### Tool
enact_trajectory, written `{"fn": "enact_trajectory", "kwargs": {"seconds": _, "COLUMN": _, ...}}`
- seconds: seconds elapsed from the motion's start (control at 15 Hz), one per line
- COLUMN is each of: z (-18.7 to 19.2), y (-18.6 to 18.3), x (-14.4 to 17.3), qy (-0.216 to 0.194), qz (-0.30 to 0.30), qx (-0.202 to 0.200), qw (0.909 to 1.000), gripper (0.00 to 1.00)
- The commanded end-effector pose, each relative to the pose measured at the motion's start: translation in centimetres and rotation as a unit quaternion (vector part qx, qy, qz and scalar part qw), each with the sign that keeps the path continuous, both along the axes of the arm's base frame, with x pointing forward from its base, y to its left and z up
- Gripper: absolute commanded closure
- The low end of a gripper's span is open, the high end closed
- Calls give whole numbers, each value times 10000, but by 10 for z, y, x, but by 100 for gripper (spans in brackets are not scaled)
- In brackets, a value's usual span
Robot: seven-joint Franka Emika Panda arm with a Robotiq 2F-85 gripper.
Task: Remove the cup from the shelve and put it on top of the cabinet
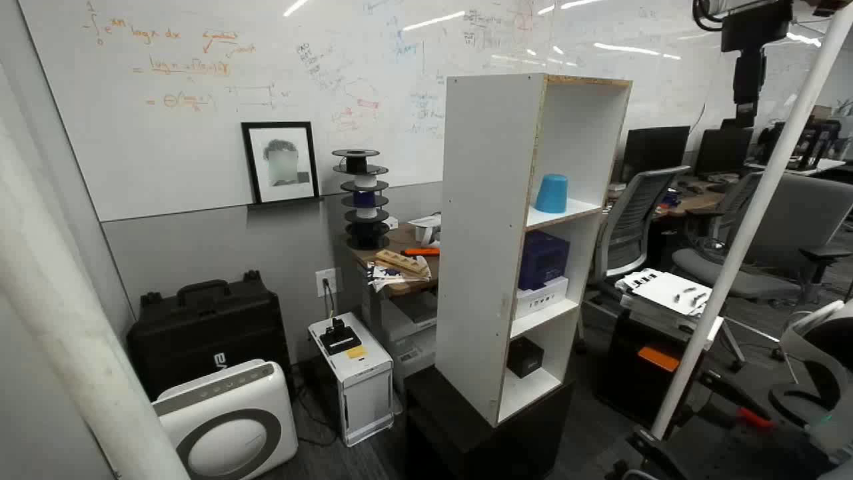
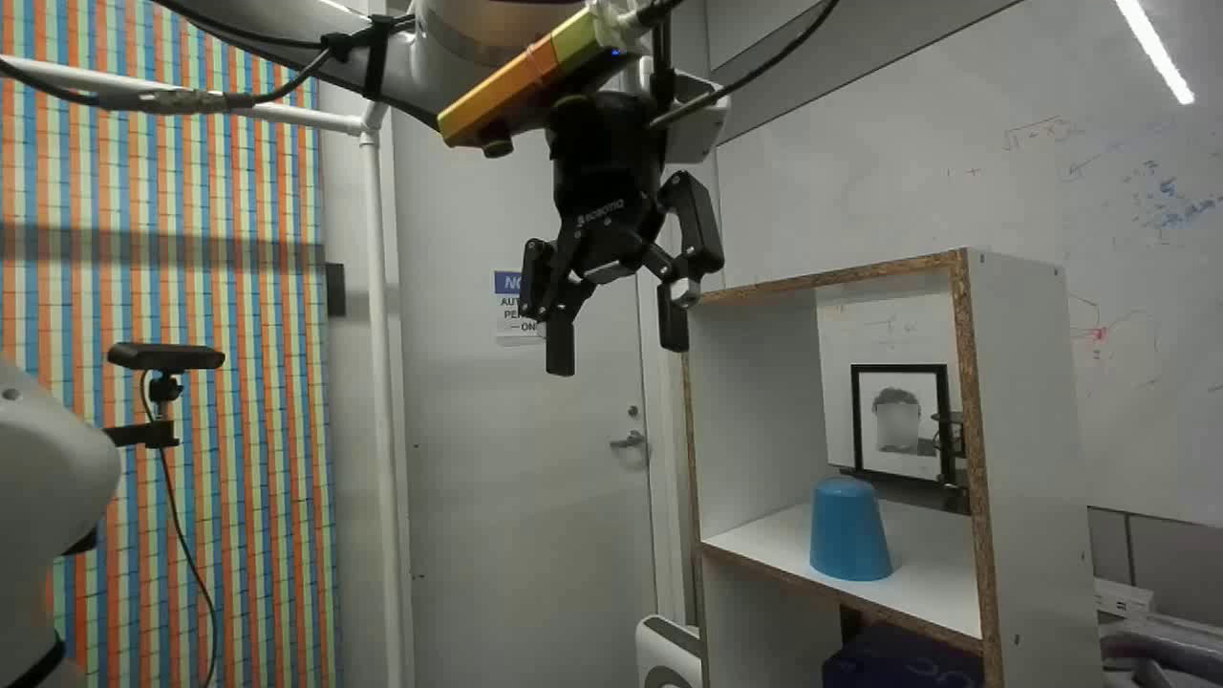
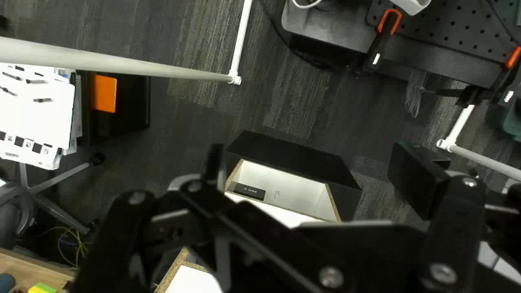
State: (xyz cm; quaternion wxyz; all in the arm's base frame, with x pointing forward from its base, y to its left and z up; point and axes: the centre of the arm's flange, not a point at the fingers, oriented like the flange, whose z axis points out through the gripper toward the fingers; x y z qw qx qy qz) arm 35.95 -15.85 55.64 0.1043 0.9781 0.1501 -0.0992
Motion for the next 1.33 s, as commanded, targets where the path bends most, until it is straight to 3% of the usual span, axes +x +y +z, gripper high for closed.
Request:
{"fn": "enact_trajectory", "kwargs": {"seconds": 0.0, "z": 1, "y": 0, "x": 0, "qy": -17, "qz": -1, "qx": -5, "qw": 10000, "gripper": 0}}
{"fn": "enact_trajectory", "kwargs": {"seconds": 0.33, "z": 5, "y": 0, "x": 0, "qy": -59, "qz": -4, "qx": -13, "qw": 10000, "gripper": 0}}
{"fn": "enact_trajectory", "kwargs": {"seconds": 0.4, "z": -1, "y": -4, "x": 1, "qy": -528, "qz": -70, "qx": -205, "qw": 9984, "gripper": 0}}
{"fn": "enact_trajectory", "kwargs": {"seconds": 0.6, "z": -39, "y": -22, "x": 28, "qy": -1379, "qz": 247, "qx": -436, "qw": 9892, "gripper": 0}}
{"fn": "enact_trajectory", "kwargs": {"seconds": 0.8, "z": -68, "y": -31, "x": 44, "qy": -2175, "qz": 427, "qx": -376, "qw": 9744, "gripper": 0}}
{"fn": "enact_trajectory", "kwargs": {"seconds": 0.93, "z": -84, "y": -39, "x": 56, "qy": -2684, "qz": 466, "qx": -82, "qw": 9621, "gripper": 0}}
{"fn": "enact_trajectory", "kwargs": {"seconds": 1.27, "z": -122, "y": -61, "x": 90, "qy": -3761, "qz": 526, "qx": 643, "qw": 9229, "gripper": 0}}
